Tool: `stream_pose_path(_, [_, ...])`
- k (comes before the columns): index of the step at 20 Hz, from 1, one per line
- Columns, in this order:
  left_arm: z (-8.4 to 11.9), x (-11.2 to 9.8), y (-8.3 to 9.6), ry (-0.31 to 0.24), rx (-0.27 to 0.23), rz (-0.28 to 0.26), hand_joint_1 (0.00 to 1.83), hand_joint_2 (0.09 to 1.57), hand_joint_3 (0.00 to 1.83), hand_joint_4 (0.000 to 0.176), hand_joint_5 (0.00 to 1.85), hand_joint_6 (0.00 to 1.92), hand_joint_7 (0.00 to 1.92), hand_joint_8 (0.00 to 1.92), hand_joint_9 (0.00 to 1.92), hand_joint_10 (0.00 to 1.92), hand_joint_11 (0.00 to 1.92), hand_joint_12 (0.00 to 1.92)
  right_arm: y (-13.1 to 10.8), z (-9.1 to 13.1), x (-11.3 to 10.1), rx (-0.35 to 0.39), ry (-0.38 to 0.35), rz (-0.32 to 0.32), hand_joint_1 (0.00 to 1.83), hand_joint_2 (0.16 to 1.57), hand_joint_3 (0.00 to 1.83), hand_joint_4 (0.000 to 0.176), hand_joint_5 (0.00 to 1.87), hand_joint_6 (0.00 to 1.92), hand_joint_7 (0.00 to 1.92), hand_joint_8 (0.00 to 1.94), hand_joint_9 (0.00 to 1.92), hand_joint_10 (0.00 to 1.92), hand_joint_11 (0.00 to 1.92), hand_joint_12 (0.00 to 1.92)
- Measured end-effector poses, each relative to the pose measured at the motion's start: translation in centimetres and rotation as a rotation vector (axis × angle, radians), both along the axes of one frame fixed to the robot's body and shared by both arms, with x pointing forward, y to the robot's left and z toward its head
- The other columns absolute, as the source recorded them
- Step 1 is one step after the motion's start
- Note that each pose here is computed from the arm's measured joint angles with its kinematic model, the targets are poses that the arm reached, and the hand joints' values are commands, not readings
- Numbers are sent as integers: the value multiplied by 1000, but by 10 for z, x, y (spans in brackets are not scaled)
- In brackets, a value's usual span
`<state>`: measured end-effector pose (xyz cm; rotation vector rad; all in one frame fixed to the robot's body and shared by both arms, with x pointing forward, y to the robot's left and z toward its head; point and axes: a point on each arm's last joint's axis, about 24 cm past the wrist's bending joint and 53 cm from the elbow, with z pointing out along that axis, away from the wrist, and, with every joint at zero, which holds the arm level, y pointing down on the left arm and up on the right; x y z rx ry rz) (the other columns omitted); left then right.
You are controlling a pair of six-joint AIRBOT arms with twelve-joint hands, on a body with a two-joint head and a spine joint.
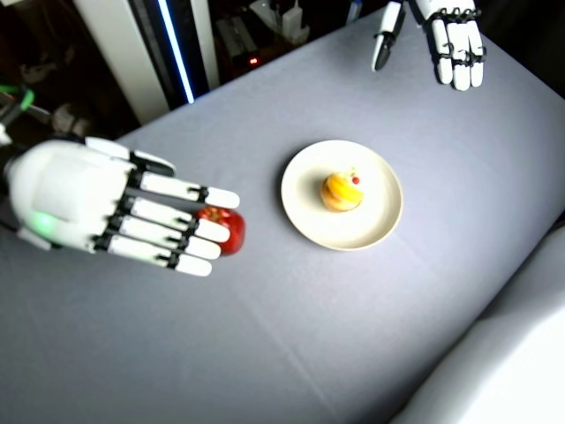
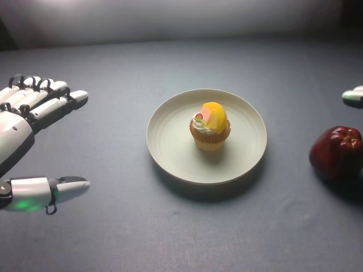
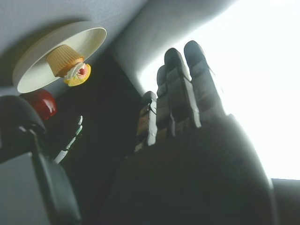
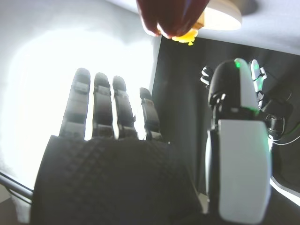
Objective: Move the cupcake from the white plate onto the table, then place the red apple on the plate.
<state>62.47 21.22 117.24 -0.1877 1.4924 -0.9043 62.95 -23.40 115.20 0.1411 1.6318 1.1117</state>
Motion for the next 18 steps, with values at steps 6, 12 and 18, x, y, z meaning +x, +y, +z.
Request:
stream_pose_path(6, [0, 2, -1, 4, 0, -2, 541, 939, 3, 116, 162, 0, 107, 3, 59, 5, 9, 119, 0, 0, 0, 1, 0, 1, 432, 1182, 3, 72, 252, 0, 248, 0, 229, 0, 128, 353])
stream_pose_path(12, [19, 45, -62, -43, -41, -118, 742, 928, 4, 139, 234, 6, 180, 7, 155, 3, 72, 248, 2, 0, 0, 9, 1, 1, 467, 1192, 3, 86, 257, 3, 267, 5, 271, 11, 186, 350])
stream_pose_path(18, [29, 64, -151, -55, 12, -280, 774, 893, 0, 145, 268, 3, 197, 0, 261, 6, 0, 724, 9, 6, 3, 20, -21, 19, 535, 1230, 10, 147, 85, 0, 106, 0, 142, 1, 116, 237])
